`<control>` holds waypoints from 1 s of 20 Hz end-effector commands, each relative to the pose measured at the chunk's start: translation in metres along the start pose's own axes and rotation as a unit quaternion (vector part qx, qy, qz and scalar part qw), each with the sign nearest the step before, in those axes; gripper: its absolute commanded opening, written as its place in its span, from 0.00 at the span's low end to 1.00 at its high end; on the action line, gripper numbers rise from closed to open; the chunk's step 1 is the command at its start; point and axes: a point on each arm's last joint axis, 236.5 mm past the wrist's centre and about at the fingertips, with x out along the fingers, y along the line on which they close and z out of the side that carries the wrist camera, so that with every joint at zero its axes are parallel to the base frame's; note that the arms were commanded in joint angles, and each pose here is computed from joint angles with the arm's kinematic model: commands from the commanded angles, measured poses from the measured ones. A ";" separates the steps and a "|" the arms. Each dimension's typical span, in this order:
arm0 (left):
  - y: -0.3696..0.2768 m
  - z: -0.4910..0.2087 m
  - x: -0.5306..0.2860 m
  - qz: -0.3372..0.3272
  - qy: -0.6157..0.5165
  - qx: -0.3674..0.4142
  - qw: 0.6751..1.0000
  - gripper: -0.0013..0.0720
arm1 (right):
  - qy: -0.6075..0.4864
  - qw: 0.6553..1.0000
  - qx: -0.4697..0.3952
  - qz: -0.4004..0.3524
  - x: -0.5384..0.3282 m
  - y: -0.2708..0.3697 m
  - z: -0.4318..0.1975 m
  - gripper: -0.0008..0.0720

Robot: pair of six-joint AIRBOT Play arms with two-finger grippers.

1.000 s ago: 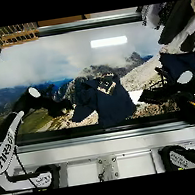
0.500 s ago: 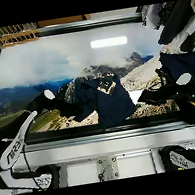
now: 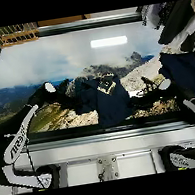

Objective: Fold the clothes and pants, and hang the long-sleeved shirts on hangers.

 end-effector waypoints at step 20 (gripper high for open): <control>-0.048 0.026 -0.431 0.129 -0.526 0.123 0.832 0.03 | -0.467 0.826 -0.275 -0.155 -0.434 0.133 0.044 0.03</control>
